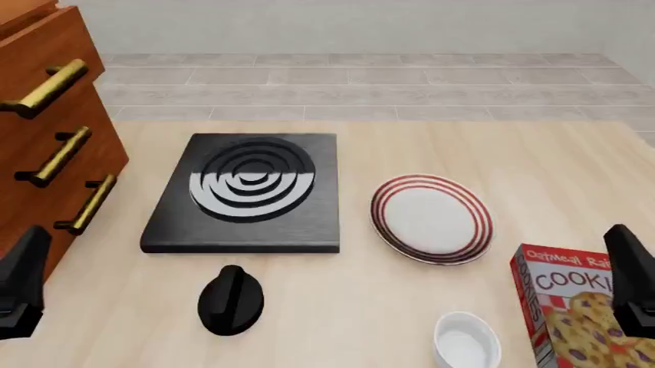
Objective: Pick the akita bowl in the top layer of the wooden cabinet and place it on the plate.
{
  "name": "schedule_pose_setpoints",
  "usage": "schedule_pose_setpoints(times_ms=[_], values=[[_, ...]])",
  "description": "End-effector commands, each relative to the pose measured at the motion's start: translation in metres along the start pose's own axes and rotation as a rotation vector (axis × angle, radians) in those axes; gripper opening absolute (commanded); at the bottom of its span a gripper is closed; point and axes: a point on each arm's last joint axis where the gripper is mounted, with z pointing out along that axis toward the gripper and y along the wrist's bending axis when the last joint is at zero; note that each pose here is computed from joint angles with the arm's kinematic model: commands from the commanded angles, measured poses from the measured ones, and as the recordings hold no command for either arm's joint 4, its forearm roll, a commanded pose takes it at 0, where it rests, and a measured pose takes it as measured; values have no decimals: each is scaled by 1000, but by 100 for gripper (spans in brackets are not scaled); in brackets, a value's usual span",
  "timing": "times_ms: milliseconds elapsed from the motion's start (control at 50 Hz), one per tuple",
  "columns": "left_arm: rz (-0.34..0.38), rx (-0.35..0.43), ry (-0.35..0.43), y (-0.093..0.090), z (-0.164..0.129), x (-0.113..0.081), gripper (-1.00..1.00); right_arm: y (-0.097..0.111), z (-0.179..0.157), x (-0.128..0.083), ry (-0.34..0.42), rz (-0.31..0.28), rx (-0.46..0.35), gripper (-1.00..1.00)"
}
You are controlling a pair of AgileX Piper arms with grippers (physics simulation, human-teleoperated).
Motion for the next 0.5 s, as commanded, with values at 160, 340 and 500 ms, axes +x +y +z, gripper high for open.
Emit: schedule_pose_setpoints(times_ms=[160, 340, 500], values=[[8, 1, 0, 0, 0, -1, 100, 0, 0, 0, 5, 3, 2, 100], [13, 1, -1, 0, 1, -3, 100, 0, 0, 0, 4, 5, 2, 100], [23, 12, 1, -1, 1, -8, 100, 0, 0, -1, 4, 5, 3, 100]])
